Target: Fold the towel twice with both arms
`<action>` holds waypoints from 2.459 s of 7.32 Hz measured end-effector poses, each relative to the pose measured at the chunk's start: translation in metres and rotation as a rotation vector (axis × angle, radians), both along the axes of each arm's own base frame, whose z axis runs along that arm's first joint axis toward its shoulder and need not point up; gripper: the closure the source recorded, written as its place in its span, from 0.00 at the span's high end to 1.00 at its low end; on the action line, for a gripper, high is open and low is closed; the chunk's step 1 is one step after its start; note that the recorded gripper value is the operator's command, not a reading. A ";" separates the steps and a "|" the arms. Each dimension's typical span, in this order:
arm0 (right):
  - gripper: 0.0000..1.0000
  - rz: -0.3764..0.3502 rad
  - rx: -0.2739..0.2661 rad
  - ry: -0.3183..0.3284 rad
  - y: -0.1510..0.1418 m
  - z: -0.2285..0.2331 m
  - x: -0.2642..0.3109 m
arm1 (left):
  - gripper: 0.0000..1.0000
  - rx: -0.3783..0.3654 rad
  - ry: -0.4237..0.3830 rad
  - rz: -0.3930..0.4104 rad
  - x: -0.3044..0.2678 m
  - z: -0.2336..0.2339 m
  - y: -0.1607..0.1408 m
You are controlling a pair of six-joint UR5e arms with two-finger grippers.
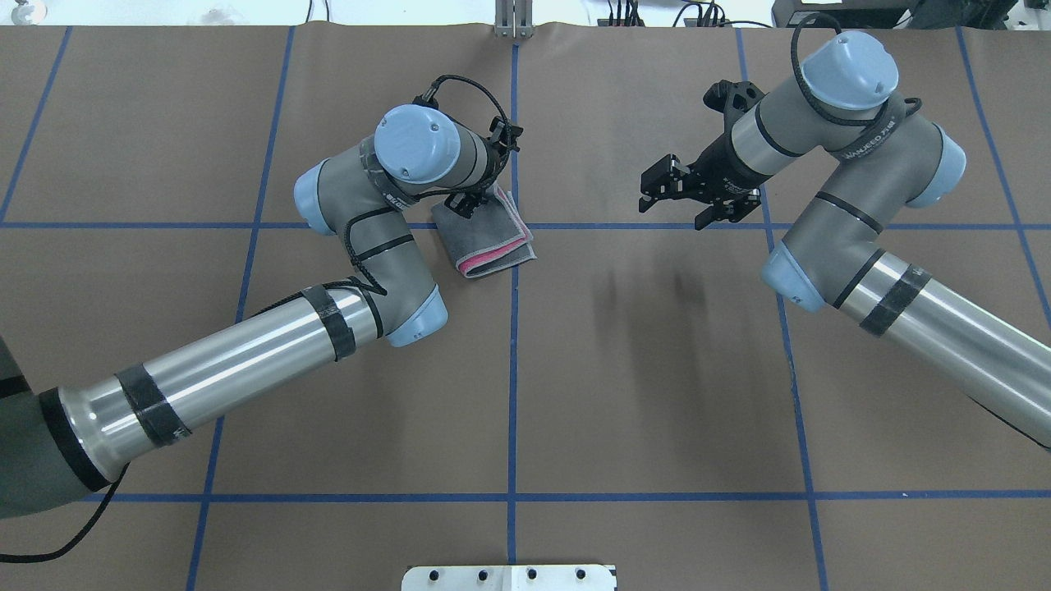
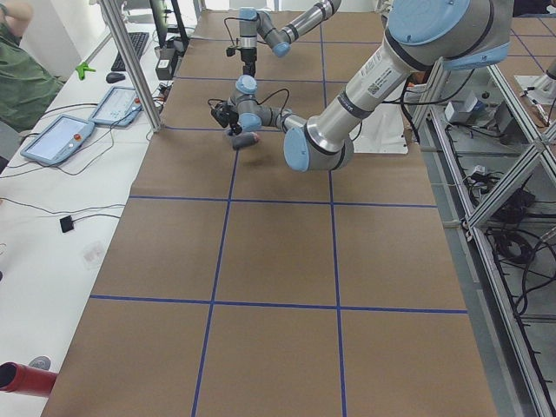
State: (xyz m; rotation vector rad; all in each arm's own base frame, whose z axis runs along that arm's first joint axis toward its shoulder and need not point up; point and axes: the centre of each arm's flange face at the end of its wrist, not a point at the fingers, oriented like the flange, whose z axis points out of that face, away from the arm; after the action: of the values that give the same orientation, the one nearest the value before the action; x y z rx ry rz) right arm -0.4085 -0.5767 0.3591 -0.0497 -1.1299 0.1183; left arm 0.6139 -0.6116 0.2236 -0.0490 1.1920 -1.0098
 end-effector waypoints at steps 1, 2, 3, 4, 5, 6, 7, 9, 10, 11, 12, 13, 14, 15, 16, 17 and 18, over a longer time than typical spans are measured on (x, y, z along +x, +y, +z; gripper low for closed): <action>1.00 0.000 0.000 0.001 0.000 0.001 0.000 | 1.00 0.003 0.002 -0.002 0.002 0.002 -0.002; 1.00 0.000 -0.001 0.002 -0.001 0.002 0.000 | 1.00 0.007 0.003 -0.007 0.001 0.003 -0.005; 1.00 0.001 -0.002 0.004 -0.001 0.002 -0.001 | 1.00 0.008 0.004 -0.013 -0.003 0.004 -0.009; 1.00 0.001 -0.003 0.005 -0.001 0.003 -0.001 | 1.00 0.009 0.003 -0.020 -0.008 0.004 -0.015; 1.00 0.001 -0.003 0.005 -0.002 0.003 -0.001 | 1.00 0.015 0.000 -0.022 -0.014 0.004 -0.020; 1.00 0.000 -0.004 0.006 -0.002 0.003 -0.002 | 1.00 0.021 -0.002 -0.014 -0.017 0.004 -0.022; 1.00 0.000 -0.005 0.007 -0.002 0.004 -0.002 | 1.00 0.020 0.006 0.010 -0.019 0.001 -0.021; 1.00 0.001 -0.005 0.007 -0.003 0.004 -0.002 | 1.00 0.011 0.045 0.080 -0.035 -0.012 -0.017; 1.00 0.003 -0.003 0.005 -0.004 0.001 -0.001 | 1.00 -0.003 0.058 0.115 -0.056 -0.011 -0.019; 1.00 0.009 -0.002 0.003 -0.007 -0.001 0.001 | 1.00 -0.002 0.062 0.147 -0.090 0.000 -0.026; 1.00 0.018 0.001 0.005 -0.012 -0.002 0.008 | 1.00 0.027 0.047 0.174 -0.132 0.023 -0.033; 1.00 0.028 0.013 0.010 -0.019 0.000 0.019 | 1.00 0.086 0.009 0.199 -0.173 0.053 -0.035; 1.00 0.035 0.033 0.028 -0.030 0.006 0.036 | 1.00 0.170 -0.053 0.227 -0.213 0.089 -0.031; 1.00 0.031 0.054 0.067 -0.043 0.015 0.056 | 1.00 0.249 -0.127 0.253 -0.254 0.128 -0.023; 1.00 0.014 0.076 0.125 -0.057 0.027 0.081 | 1.00 0.324 -0.215 0.285 -0.297 0.172 -0.013; 1.00 -0.011 0.097 0.187 -0.071 0.042 0.113 | 1.00 0.392 -0.320 0.335 -0.342 0.216 -0.007; 1.00 -0.042 0.124 0.242 -0.081 0.064 0.152 | 1.00 0.452 -0.420 0.414 -0.388 0.256 -0.003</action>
State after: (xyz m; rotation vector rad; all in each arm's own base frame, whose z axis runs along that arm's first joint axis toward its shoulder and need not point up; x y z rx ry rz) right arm -0.2566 -0.6581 0.4234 0.0501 -0.8918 0.0156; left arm 0.2258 -0.6146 0.4800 0.2524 0.9436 -0.3482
